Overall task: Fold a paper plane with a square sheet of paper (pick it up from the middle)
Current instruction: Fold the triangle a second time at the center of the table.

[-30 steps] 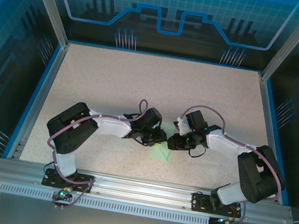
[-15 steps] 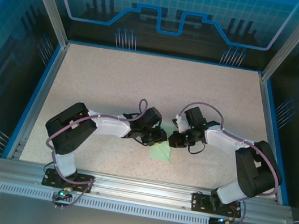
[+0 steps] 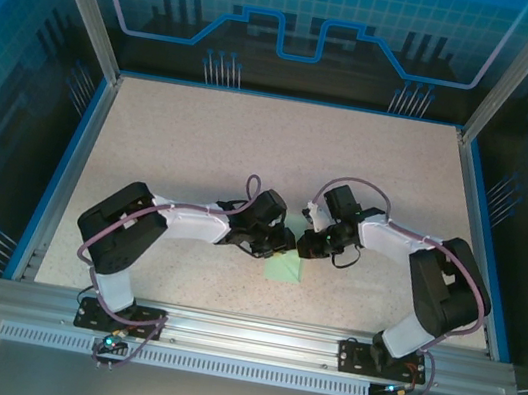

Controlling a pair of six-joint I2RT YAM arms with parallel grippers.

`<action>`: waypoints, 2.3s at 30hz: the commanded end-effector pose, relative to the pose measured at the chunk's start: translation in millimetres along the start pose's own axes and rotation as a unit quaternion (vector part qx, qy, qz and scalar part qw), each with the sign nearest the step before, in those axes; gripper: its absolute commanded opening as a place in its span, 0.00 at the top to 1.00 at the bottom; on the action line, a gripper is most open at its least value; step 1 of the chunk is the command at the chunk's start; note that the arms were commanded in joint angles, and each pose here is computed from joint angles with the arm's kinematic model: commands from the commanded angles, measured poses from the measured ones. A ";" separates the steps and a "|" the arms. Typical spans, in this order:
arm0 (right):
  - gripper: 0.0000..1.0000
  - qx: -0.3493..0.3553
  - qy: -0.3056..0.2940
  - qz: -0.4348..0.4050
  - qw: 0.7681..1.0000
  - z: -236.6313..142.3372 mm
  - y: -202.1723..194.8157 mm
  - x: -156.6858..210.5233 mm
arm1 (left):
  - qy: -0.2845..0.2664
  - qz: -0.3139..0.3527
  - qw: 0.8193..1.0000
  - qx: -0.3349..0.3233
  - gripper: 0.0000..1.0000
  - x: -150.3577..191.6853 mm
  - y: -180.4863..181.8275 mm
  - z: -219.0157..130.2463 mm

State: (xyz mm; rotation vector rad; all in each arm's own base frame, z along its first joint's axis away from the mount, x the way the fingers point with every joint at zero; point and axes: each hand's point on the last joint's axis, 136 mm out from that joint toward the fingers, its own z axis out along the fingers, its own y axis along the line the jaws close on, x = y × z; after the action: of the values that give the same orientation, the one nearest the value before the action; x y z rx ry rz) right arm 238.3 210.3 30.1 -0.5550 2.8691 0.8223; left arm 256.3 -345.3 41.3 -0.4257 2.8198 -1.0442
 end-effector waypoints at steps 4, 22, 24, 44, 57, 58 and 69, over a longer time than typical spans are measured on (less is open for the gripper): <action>0.90 0.013 -0.001 0.017 1.000 -2.7 -11.3 -3.0 | -0.008 0.007 1.000 0.008 0.72 1.1 -8.4 -8.1; 0.89 -0.011 0.006 0.016 1.000 1.6 -7.5 -5.0 | 0.000 0.007 1.000 0.003 0.73 1.0 -5.9 2.6; 0.89 -0.010 0.005 0.016 1.000 1.5 -8.3 -5.3 | 0.001 0.007 1.000 0.003 0.73 1.4 -5.6 3.5; 0.88 -0.004 0.011 0.017 1.000 4.7 -11.5 -7.9 | 0.006 0.005 1.000 -0.007 0.74 1.1 -0.6 12.4; 0.86 0.002 0.018 0.023 1.000 7.9 -15.1 -5.1 | 0.009 -0.003 1.000 -0.018 0.74 3.1 10.3 19.6; 0.86 0.004 0.020 0.025 0.999 8.0 -15.8 -4.1 | 0.008 -0.003 1.000 -0.018 0.74 2.5 10.4 19.8; 0.68 0.041 -0.067 0.092 0.993 -44.5 -15.3 -4.8 | 0.007 -0.014 1.000 -0.026 0.75 3.0 19.8 25.3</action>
State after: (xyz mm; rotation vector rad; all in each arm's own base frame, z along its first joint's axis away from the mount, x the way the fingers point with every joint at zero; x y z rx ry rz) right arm 256.0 188.9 51.4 -0.3565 2.8379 0.7425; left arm 257.2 -348.2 19.7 -0.4358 2.8518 -1.0100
